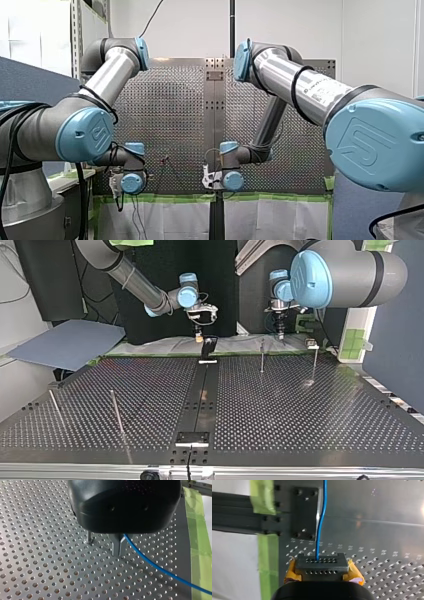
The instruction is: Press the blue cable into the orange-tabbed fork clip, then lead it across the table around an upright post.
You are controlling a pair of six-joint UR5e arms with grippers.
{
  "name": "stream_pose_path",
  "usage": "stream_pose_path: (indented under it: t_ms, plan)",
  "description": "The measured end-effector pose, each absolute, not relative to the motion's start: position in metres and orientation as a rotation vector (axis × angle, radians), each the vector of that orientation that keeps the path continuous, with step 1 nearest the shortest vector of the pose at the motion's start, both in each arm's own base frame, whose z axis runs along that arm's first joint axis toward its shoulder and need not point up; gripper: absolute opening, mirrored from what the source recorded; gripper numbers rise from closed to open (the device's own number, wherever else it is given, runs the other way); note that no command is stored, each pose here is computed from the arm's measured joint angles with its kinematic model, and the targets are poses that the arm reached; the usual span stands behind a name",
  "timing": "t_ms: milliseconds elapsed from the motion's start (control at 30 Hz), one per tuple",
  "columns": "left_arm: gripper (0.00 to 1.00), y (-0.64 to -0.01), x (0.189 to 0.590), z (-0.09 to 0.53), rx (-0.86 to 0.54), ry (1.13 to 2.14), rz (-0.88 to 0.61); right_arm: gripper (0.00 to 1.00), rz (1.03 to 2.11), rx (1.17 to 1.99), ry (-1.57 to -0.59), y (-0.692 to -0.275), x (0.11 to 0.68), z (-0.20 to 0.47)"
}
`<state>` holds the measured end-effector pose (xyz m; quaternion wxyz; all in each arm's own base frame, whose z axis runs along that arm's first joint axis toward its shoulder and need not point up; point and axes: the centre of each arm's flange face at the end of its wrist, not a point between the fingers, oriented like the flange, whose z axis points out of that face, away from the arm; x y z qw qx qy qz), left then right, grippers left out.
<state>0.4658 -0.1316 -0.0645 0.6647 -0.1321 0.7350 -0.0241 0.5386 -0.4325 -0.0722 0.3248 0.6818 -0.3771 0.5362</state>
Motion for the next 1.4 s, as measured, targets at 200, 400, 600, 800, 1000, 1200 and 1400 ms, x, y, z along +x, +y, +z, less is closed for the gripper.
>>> stream_pose_path:
  t_ms: [200,400,600,800,1000,1200,1400]
  plan:
    - [0.0,-0.129,0.469,-0.06,-0.302,1.652,-0.047,0.0,1.416,1.784,-0.941,-0.439,0.554,-0.06]
    - [0.0,-0.129,0.479,-0.047,-0.309,1.625,-0.062,0.0,1.397,1.79,-0.925,-0.443,0.553,-0.059]
    - [0.0,-0.129,0.485,-0.045,-0.313,1.629,-0.068,0.0,1.392,1.784,-0.931,-0.448,0.55,-0.058]
    - [0.0,-0.129,0.483,-0.045,-0.305,1.642,-0.053,0.0,1.374,1.801,-0.907,-0.444,0.552,-0.059]
    - [0.0,-0.131,0.478,-0.047,-0.288,1.664,-0.04,0.0,1.343,1.813,-0.899,-0.442,0.551,-0.06]
    - [0.0,-0.13,0.468,-0.049,-0.279,1.685,-0.027,0.0,1.333,1.811,-0.904,-0.441,0.55,-0.059]
    - [0.0,-0.129,0.463,-0.045,-0.268,1.683,-0.03,0.0,1.331,1.814,-0.894,-0.44,0.552,-0.055]
